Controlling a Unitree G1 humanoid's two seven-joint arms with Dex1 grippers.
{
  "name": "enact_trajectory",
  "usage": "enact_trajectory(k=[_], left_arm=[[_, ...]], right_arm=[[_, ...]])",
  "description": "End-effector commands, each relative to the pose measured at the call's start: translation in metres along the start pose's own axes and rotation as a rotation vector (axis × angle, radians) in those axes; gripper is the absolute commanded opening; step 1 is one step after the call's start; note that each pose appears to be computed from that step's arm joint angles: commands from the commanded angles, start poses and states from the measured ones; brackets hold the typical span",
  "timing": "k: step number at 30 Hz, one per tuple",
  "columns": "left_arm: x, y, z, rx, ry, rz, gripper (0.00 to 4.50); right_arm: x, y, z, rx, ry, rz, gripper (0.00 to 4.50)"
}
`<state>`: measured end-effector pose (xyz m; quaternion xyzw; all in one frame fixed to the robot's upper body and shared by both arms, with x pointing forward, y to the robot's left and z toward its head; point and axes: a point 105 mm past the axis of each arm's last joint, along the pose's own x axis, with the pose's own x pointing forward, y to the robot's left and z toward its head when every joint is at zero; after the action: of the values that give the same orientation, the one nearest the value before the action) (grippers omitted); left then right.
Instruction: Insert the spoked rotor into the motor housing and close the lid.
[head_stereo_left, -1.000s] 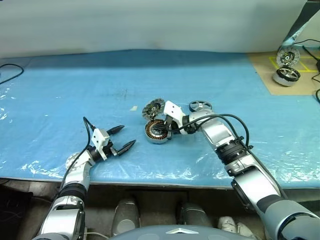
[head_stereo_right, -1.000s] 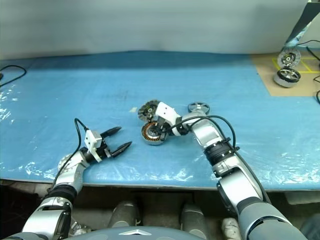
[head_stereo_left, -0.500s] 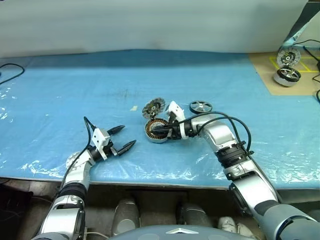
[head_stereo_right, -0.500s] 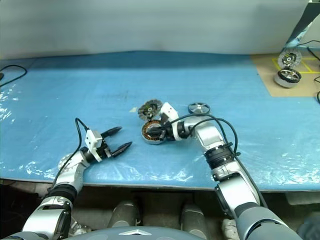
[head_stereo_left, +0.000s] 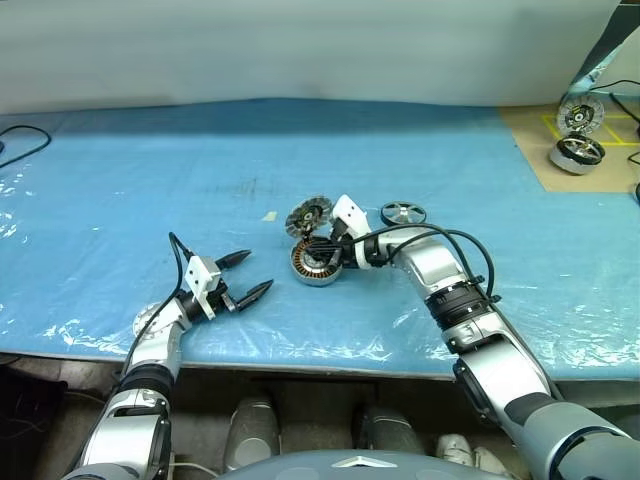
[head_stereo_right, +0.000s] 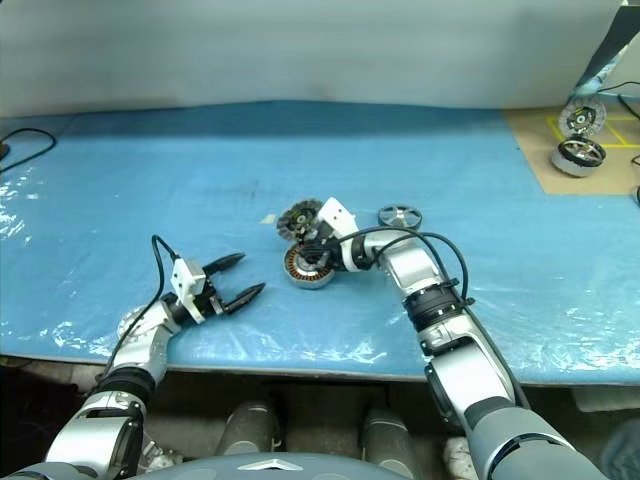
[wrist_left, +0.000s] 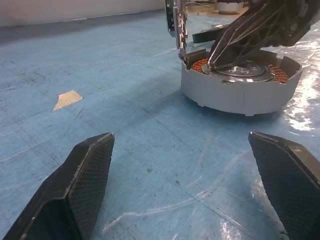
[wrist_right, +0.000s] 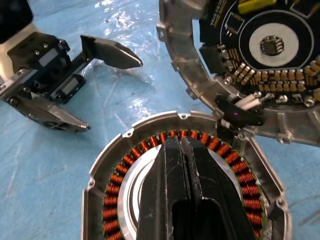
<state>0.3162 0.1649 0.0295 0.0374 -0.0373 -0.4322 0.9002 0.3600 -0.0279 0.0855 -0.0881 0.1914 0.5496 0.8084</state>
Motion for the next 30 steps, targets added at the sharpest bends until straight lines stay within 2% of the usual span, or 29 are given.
enact_trajectory(k=[1, 5, 7, 9, 12, 14, 16, 19, 23, 30], left_arm=[[-0.008, -0.014, -0.028, -0.085, 0.094, -0.014, 4.5], [-0.008, -0.014, -0.027, -0.083, 0.093, -0.014, 4.5], [-0.008, -0.014, -0.027, -0.083, 0.092, -0.013, 4.5], [-0.008, -0.014, -0.027, -0.084, 0.091, -0.013, 4.5], [-0.008, -0.014, -0.027, -0.084, 0.09, -0.014, 4.5], [-0.008, -0.014, -0.027, -0.084, 0.09, -0.014, 4.5], [-0.008, -0.014, -0.027, -0.084, 0.089, -0.015, 4.5], [-0.008, -0.014, -0.027, -0.083, 0.09, -0.017, 4.5], [-0.008, -0.013, -0.027, -0.083, 0.09, -0.018, 4.5], [-0.007, -0.013, -0.027, -0.083, 0.092, -0.016, 4.5]], right_arm=[[-0.001, -0.001, 0.011, 0.002, -0.023, 0.008, 0.04], [-0.002, -0.006, -0.035, -0.08, 0.21, -0.028, 0.04], [-0.003, -0.006, -0.047, -0.111, 0.259, -0.026, 0.04], [-0.002, 0.004, -0.03, -0.08, 0.157, 0.025, 0.04], [-0.006, 0.016, 0.012, -0.004, -0.061, 0.099, 0.04], [-0.012, 0.012, 0.036, 0.05, -0.179, 0.094, 0.04], [-0.019, 0.009, 0.05, 0.072, -0.239, 0.095, 0.04], [-0.022, 0.013, 0.054, 0.049, -0.24, 0.115, 0.04], [-0.02, 0.012, 0.047, 0.02, -0.194, 0.101, 0.04], [-0.01, 0.008, 0.002, -0.053, 0.004, 0.051, 0.04]])
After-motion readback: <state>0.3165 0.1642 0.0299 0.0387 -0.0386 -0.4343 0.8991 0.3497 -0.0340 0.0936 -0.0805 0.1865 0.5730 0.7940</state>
